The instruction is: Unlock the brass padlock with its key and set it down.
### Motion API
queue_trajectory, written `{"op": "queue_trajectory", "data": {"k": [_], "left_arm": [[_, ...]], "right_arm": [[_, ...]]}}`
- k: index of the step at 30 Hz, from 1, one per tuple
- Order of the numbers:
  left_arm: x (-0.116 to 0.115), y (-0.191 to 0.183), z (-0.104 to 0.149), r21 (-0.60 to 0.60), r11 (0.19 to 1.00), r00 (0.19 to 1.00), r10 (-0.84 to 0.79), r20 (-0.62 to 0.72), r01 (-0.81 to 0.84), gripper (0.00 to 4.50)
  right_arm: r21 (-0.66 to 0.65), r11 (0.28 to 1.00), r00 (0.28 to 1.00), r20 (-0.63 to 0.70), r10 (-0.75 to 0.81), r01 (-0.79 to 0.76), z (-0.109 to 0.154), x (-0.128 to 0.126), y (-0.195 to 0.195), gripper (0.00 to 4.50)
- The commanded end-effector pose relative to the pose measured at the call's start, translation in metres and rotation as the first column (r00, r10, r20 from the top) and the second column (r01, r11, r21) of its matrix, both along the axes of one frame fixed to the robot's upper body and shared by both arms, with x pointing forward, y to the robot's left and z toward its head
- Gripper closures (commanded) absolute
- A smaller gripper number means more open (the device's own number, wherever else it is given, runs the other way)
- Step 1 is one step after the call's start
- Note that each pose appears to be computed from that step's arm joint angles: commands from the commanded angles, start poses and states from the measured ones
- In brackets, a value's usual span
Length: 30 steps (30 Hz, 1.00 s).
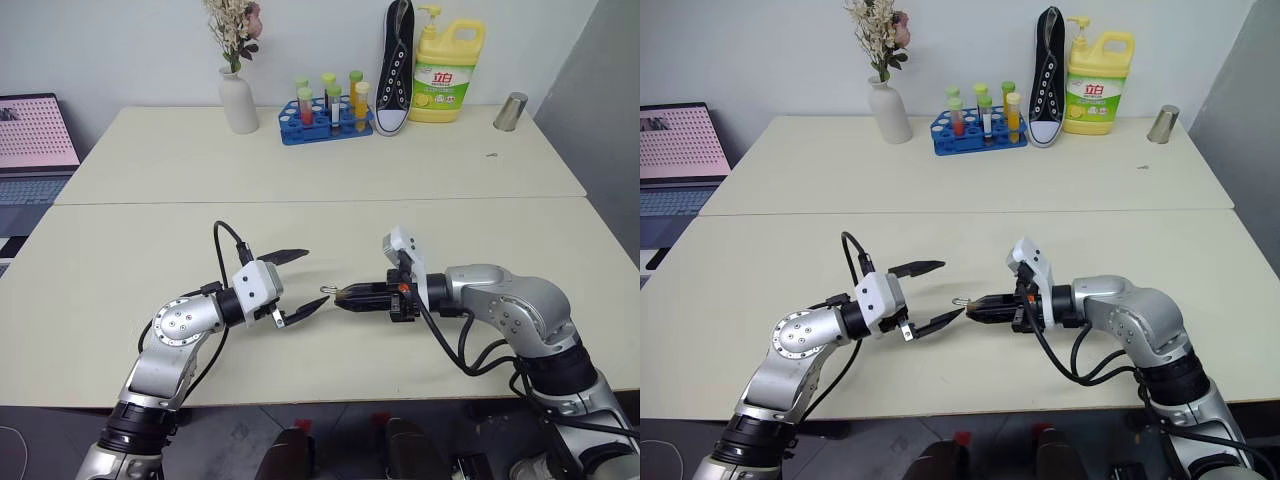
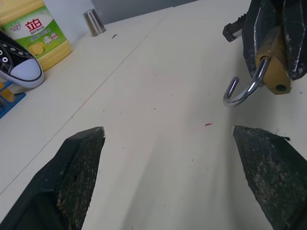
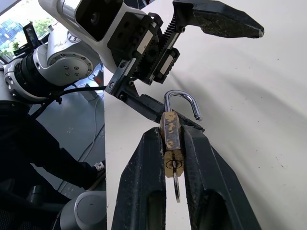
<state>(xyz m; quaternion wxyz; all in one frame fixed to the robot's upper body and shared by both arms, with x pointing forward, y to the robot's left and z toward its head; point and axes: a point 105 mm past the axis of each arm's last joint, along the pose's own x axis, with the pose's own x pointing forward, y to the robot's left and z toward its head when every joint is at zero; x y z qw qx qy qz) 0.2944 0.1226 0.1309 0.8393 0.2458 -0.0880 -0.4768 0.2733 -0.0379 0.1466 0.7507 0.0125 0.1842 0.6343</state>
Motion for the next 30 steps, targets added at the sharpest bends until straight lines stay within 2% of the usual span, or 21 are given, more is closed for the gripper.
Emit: {"op": "queue_trajectory", "data": {"k": [1, 2, 3, 5, 11, 15, 18, 23, 30], "left_arm": [[-0.005, 0.014, -0.008, 0.148, 0.989, 0.997, -0.022, 0.070, 0.011, 0.00], [-0.006, 0.026, -0.021, 0.232, 0.973, 0.998, -0.020, 0.066, 0.004, 0.00], [-0.006, 0.034, -0.026, 0.250, 0.968, 0.998, 0.004, 0.060, -0.019, 0.00], [-0.005, 0.040, -0.027, 0.242, 0.969, 0.998, 0.029, 0.059, -0.042, 0.00], [-0.018, 0.027, -0.026, 0.208, 0.977, 0.998, -0.052, 0.034, 0.044, 0.00], [-0.034, 0.025, -0.025, 0.191, 0.973, 0.991, -0.122, -0.050, 0.129, 0.00], [-0.039, 0.028, -0.025, 0.204, 0.967, 0.986, -0.140, -0.086, 0.155, 0.00], [-0.037, 0.029, -0.023, 0.208, 0.965, 0.986, -0.141, -0.092, 0.158, 0.00], [-0.036, 0.024, -0.023, 0.204, 0.965, 0.985, -0.151, -0.089, 0.166, 0.00]], "right_arm": [[-0.002, 1.000, 1.000, 0.024, -0.019, 0.019, 0.002, 0.004, -0.001, 4.34], [-0.012, 0.999, 0.999, 0.018, -0.035, 0.035, -0.003, 0.008, 0.000, 4.34], [-0.023, 0.999, 0.999, 0.013, -0.049, 0.050, -0.008, 0.013, 0.002, 4.34], [-0.035, 0.997, 0.998, 0.003, -0.067, 0.067, -0.015, 0.019, 0.005, 4.34], [-0.088, 0.991, 0.989, -0.098, -0.107, 0.099, -0.039, 0.035, 0.014, 4.34], [-0.158, 0.987, 0.977, -0.200, -0.071, 0.040, -0.051, 0.027, 0.009, 4.34], [-0.195, 0.981, 0.973, -0.227, -0.050, 0.005, -0.057, 0.021, 0.005, 4.34], [-0.228, 0.973, 0.959, -0.279, -0.041, -0.025, -0.063, 0.013, 0.000, 4.34], [-0.281, 0.960, 0.949, -0.295, -0.107, 0.020, -0.072, 0.016, -0.008, 4.34]]}}
